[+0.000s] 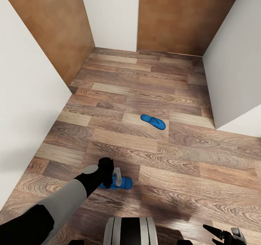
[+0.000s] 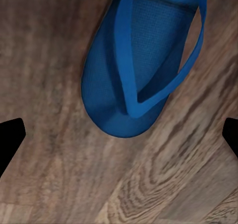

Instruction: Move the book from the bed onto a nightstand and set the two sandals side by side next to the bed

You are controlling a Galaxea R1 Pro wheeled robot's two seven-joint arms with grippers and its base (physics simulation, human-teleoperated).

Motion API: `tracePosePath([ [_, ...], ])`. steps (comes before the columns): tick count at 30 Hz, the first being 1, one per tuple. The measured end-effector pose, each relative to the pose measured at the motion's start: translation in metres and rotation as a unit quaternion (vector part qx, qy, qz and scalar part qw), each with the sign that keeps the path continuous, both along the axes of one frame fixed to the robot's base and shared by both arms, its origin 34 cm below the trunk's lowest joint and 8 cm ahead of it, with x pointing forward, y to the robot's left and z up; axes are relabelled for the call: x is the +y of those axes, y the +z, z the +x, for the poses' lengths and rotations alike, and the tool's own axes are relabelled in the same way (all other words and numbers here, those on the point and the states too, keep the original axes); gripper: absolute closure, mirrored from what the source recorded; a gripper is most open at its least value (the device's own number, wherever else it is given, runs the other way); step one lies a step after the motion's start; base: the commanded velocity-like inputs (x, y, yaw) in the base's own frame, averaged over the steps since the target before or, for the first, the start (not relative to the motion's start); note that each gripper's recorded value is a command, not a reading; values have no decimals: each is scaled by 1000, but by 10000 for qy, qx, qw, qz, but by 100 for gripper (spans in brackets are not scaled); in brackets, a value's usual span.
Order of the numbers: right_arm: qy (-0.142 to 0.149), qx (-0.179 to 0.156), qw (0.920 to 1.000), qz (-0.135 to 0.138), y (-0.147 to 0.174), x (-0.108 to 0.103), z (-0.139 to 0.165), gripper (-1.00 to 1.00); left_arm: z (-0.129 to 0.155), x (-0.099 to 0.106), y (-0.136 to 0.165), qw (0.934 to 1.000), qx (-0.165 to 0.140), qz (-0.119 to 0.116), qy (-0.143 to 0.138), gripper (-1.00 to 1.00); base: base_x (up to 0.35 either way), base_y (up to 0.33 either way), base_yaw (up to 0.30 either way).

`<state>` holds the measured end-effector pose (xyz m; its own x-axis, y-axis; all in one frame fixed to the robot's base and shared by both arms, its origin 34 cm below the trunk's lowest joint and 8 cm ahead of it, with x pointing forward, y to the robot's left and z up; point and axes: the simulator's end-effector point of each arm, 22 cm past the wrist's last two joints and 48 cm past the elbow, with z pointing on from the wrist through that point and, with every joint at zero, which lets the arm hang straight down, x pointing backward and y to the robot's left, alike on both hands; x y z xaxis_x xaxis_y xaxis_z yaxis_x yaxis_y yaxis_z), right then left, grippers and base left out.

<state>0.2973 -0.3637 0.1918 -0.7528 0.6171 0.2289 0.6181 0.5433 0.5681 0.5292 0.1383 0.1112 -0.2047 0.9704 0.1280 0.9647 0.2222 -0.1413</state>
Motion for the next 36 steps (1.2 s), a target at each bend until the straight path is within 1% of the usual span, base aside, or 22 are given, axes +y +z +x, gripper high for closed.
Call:
tracePosePath([
  [5,-1,1,10000,1,0,0,0,-100,0,0,0,10000,-1,0,0,-100,11,0,0],
  [13,-1,-2,10000,1,0,0,0,-100,0,-1,0,10000,-1,-4,-6,-100,96,0,0],
  [33,0,0,10000,0,0,0,0,-100,-1,-6,1,10000,7,-41,-5,-100,3,0,0],
  [36,1,61,10000,-1,-3,0,-4,-100,-5,-7,-5,10000,69,-42,-4,-100,0,0,0],
])
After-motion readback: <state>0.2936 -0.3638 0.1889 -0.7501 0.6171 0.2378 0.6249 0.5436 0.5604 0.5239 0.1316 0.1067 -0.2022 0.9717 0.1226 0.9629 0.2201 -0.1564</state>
